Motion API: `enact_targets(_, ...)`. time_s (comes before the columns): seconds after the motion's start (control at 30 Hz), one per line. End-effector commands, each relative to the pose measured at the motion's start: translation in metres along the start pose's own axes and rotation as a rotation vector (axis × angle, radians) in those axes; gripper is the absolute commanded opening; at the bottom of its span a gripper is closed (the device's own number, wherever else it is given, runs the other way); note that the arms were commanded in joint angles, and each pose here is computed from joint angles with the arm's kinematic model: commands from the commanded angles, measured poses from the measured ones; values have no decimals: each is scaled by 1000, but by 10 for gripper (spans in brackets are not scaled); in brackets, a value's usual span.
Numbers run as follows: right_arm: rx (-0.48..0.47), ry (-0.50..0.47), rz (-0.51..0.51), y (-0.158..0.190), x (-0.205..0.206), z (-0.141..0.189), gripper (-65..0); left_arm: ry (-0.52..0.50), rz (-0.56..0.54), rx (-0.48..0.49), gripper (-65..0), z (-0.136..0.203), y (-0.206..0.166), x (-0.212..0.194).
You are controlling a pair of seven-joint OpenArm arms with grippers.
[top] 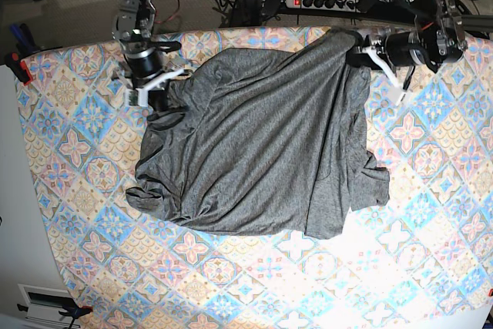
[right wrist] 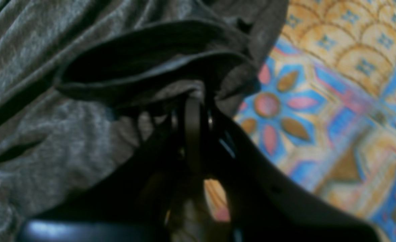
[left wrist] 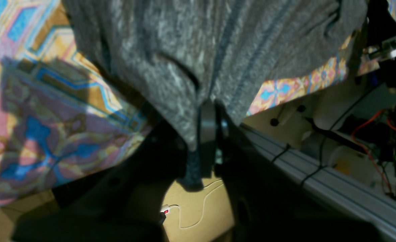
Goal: Layout the t-shirt on the table in an organized manner, then fold the t-shirt properly
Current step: 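Swing the held shirt forward and lay it down on the table, then pull the shirt edge with the right gripper away from the left gripper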
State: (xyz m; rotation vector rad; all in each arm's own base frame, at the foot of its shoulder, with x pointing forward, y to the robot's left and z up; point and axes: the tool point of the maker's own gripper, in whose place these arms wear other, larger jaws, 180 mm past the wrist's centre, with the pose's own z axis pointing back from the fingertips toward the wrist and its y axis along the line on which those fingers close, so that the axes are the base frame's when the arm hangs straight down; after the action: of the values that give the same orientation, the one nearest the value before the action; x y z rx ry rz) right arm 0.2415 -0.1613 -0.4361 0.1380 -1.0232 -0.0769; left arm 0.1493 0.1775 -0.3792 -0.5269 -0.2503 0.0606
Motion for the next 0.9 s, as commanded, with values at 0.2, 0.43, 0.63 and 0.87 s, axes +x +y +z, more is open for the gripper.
enact_targets(0.2,-210,114,-89,-74,-40,22,-650,55,-12,197,-650,3,34,-16)
enact_targets(0.43,-289,168,-154,-100,-68,36,-650,76,-22,276,-650,6,47,-19)
enact_targets(0.63,-411,90,-242,-145,-48,31,-650,93,-23,346,-650,10,61,-23)
enact_targets(0.87,-520,61,-328,-179,-51,43,-650,109,-25,398,-650,10,67,-27)
